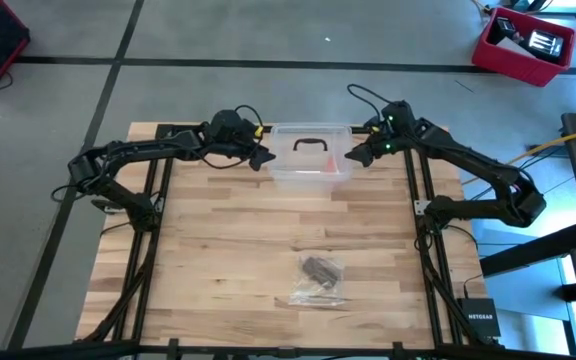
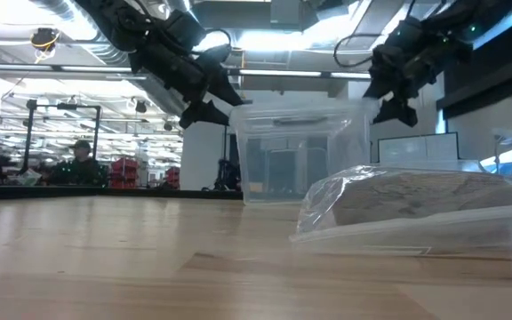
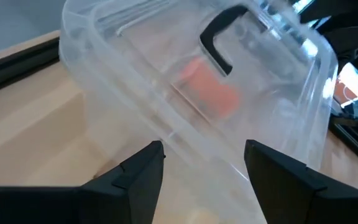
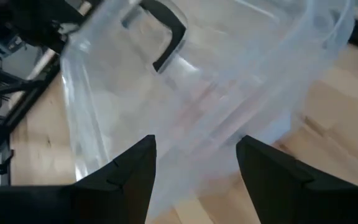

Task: Roll bandage
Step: Open the container

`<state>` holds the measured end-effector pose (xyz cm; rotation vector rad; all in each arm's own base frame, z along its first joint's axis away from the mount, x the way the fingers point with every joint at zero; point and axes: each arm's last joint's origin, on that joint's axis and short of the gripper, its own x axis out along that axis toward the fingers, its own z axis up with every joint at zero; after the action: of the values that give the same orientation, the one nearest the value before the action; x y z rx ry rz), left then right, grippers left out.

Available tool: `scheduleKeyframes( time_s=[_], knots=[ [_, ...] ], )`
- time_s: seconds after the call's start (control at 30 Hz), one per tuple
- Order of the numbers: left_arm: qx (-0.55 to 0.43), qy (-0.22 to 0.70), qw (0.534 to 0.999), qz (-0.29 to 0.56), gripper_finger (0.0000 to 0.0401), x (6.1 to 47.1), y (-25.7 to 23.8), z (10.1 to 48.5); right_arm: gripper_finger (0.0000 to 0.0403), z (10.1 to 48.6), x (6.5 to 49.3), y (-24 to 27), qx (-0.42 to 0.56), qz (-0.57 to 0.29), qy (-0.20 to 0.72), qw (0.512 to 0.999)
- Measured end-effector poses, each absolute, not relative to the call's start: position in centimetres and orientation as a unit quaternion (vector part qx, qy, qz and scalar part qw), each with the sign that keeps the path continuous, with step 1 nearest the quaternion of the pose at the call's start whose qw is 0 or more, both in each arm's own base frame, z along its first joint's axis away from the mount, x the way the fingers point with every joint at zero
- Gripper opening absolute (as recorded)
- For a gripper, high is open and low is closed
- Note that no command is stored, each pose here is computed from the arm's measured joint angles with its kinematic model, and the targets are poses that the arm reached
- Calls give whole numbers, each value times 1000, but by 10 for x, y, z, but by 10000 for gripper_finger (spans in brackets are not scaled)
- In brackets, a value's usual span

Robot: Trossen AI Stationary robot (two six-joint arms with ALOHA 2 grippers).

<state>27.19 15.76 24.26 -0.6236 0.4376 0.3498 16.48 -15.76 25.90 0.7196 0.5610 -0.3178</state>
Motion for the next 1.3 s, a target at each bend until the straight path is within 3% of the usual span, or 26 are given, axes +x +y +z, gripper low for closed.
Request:
scheduleKeyframes(
  time_s=[0.33,0.57,0.7,0.9,1.1,1.3],
  knots=[
    [-297,198,920,162,214,274,157,246,223,276,162,-154,337,-151,259,892],
    [-275,164,937,138,214,282,150,254,216,285,175,-148,297,-104,228,921],
    [-266,176,938,135,214,282,149,252,159,290,184,-143,271,-89,207,936],
    [-228,178,949,125,214,275,142,264,20,303,189,-131,235,-52,199,950],
    [-165,118,972,121,214,249,118,310,38,337,189,-109,183,-46,161,969],
    [-118,81,982,120,214,214,88,344,11,364,190,-74,109,-8,128,986]
  ],
)
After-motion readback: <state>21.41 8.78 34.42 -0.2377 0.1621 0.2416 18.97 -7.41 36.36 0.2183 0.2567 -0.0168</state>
